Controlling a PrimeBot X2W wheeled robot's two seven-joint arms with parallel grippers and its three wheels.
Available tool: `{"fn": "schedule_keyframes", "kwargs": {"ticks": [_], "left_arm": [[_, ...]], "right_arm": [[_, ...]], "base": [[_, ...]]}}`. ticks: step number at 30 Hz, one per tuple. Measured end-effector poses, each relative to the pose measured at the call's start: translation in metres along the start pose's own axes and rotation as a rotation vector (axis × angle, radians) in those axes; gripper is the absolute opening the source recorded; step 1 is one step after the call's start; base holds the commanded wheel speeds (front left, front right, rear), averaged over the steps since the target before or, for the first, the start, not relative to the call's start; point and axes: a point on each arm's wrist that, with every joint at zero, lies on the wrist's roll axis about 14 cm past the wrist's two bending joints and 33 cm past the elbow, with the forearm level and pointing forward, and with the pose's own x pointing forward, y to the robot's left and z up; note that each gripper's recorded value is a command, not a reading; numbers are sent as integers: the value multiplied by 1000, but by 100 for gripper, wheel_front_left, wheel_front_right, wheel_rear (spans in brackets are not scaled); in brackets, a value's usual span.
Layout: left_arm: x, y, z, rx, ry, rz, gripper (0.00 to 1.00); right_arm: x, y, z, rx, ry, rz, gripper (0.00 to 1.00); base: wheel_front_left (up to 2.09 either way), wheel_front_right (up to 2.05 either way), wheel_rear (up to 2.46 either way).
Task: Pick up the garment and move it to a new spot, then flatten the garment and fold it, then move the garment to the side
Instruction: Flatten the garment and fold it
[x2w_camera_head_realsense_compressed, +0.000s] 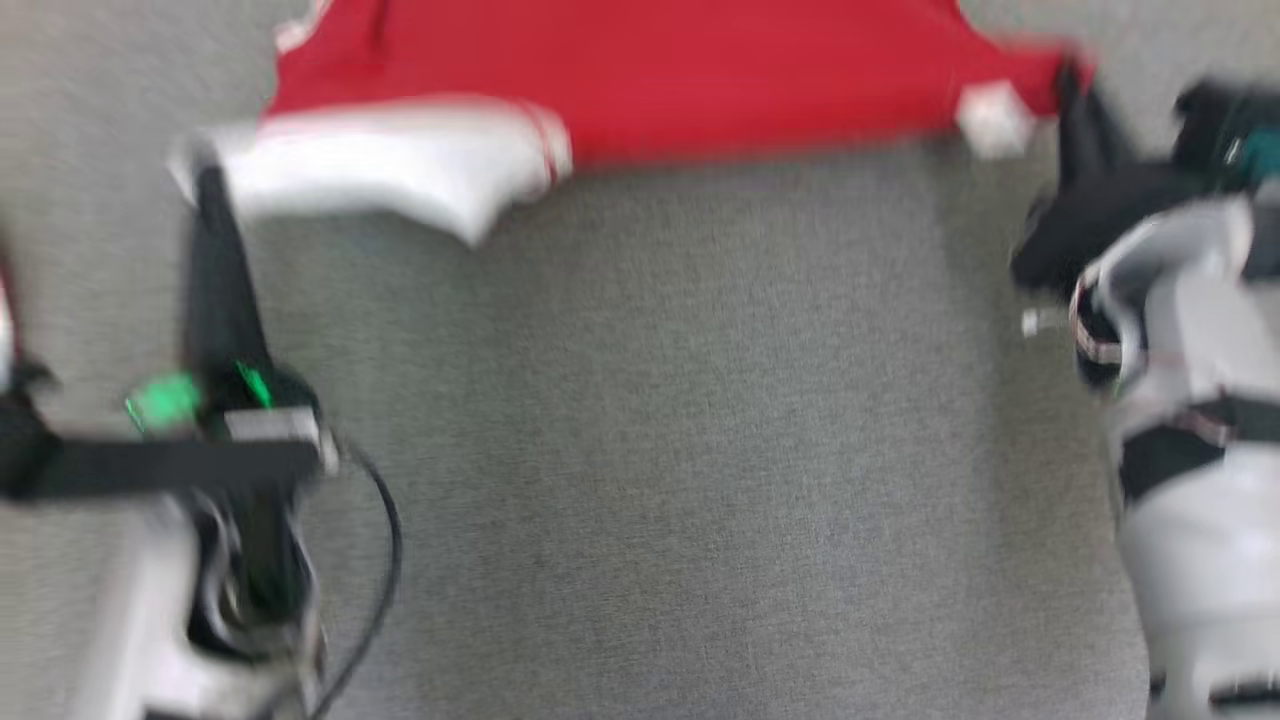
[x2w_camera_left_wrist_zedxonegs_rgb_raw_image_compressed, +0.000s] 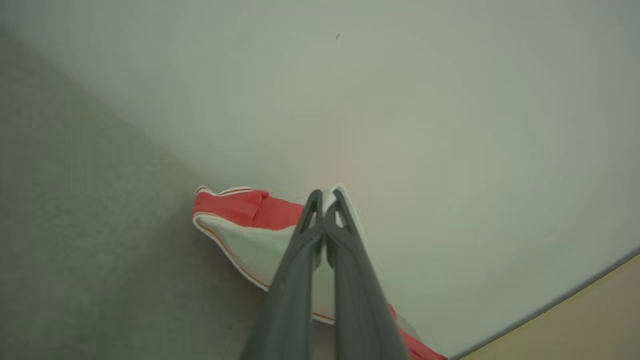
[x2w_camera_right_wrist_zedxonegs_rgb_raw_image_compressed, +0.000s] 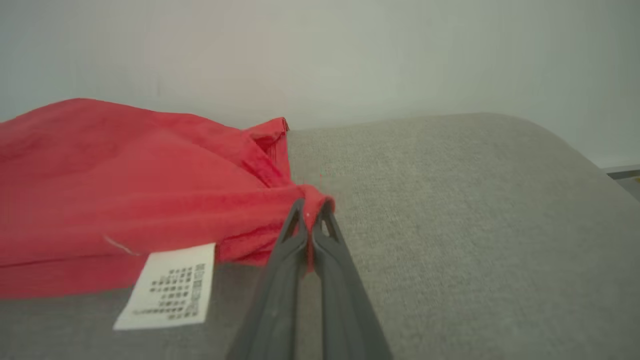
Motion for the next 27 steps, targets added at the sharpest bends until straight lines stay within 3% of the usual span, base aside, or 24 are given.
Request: {"fn": "schedule_keyframes", "kwargs": {"ticks": [14,20,27], "left_arm": [[-150,-14,-18,-235,252,159,0],[-186,-24,-19,-299,298,185,0],[-215,-32,-36,-348,426,193,0]], "right_arm": [[-142,-8,-41,161,234,-9,0],[-194,-19,-45,168,289,-73,0],[-219,-19,-45,164,297,-98,0]], "base": [[0,0,0],[0,0,0],[0,0,0]]}}
